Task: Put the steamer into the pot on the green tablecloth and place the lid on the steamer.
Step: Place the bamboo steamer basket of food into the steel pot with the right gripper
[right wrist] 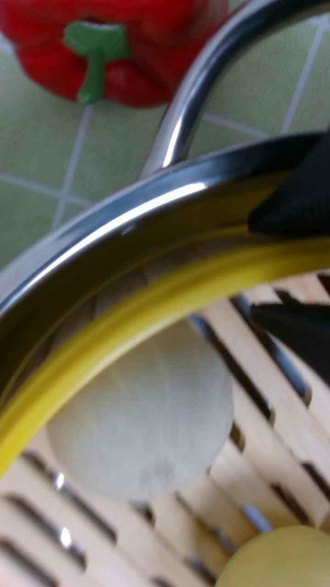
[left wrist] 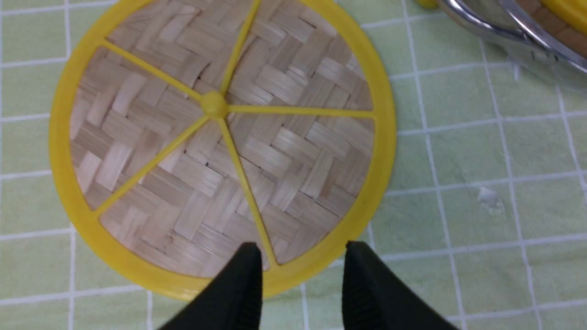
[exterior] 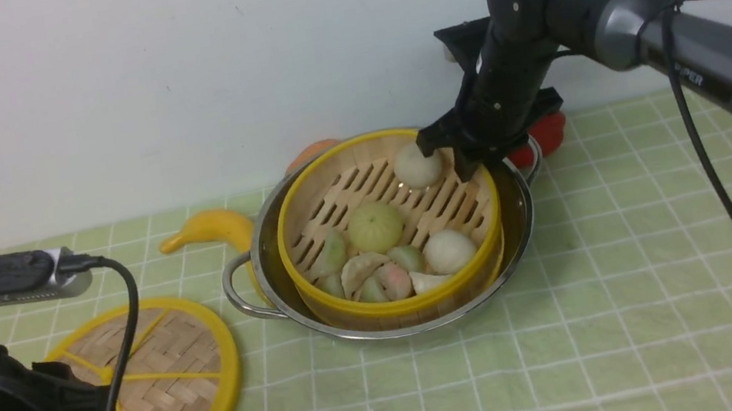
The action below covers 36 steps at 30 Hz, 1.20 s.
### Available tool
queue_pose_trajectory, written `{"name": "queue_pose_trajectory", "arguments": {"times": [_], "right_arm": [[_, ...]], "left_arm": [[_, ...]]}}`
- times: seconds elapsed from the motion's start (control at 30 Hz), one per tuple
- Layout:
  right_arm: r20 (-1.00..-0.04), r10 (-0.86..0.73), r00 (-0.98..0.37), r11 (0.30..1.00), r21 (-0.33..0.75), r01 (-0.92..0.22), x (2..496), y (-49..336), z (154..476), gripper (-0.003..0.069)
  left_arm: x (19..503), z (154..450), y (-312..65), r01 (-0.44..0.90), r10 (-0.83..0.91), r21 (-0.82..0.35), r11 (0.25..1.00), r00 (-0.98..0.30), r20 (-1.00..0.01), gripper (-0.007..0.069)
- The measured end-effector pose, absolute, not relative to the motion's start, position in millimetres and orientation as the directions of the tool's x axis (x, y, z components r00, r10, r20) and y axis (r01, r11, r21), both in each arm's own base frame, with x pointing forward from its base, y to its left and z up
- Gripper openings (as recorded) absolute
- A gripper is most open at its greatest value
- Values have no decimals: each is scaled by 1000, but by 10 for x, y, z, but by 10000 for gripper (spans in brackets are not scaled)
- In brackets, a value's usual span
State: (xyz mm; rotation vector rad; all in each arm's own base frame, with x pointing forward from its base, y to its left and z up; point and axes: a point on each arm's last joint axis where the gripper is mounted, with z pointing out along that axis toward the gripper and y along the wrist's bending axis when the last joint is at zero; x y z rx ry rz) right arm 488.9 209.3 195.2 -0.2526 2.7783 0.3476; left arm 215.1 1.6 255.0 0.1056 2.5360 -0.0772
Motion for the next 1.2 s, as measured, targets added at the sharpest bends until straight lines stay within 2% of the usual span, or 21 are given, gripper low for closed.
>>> {"name": "queue_pose_trajectory", "arguments": {"times": [0.03,0.07,0.1,0.2,0.23,0.3,0.43,0.47,0.53,0.63,0.77,0.9,1.07,1.2], "right_arm": [[-345,-132,-929,954,209,-213,4889,2093,1960,279],[-348,-130,-928,953,215,-213,4887,2096,1977,347],[-349,-129,-928,953,215,-214,4886,2096,1984,354],[-387,-130,-913,953,204,-223,4880,2079,2151,452],[-387,-131,-913,954,202,-223,4881,2077,2151,456],[-443,-135,-886,956,177,-234,4855,2037,2406,484],[-547,-132,-827,958,144,-248,4724,1941,2977,495],[-547,-133,-826,958,144,-249,4724,1941,2977,495],[-611,-129,-781,953,140,-267,4565,1872,3384,490],[-673,-131,-728,947,134,-293,4236,1740,3885,476],[-721,-130,-681,941,126,-313,3680,1517,4388,458],[-738,-150,-658,937,105,-332,3184,1316,4603,441],[-735,-169,-656,939,82,-333,2601,1068,4636,433],[-725,-163,-669,942,87,-324,2177,896,4543,433]], "left_arm": [[2154,2551,18,90,56,-32,995,-819,-571,243],[2167,2560,25,69,35,-36,997,-811,-584,243],[2169,2561,25,67,32,-37,997,-810,-586,243],[2208,2572,45,43,17,-28,999,-790,-613,243],[2208,2571,46,44,19,-26,999,-790,-613,243],[2277,2549,60,36,18,-18,999,-796,-605,243],[2528,2486,93,9,-1,-14,1000,-824,-567,243],[2528,2485,93,6,-4,-16,1000,-824,-567,243],[2759,2437,114,-4,-11,-14,1000,-844,-536,243],[3023,2352,132,-5,-11,-13,1000,-884,-467,243],[3317,2216,157,-5,-7,-7,1000,-932,-362,243],[3470,2102,170,-4,-6,-6,1000,-962,-274,243],[3576,1952,193,8,11,14,1000,-976,-216,243],[3583,1864,205,7,11,25,1000,-984,-180,243]]}}
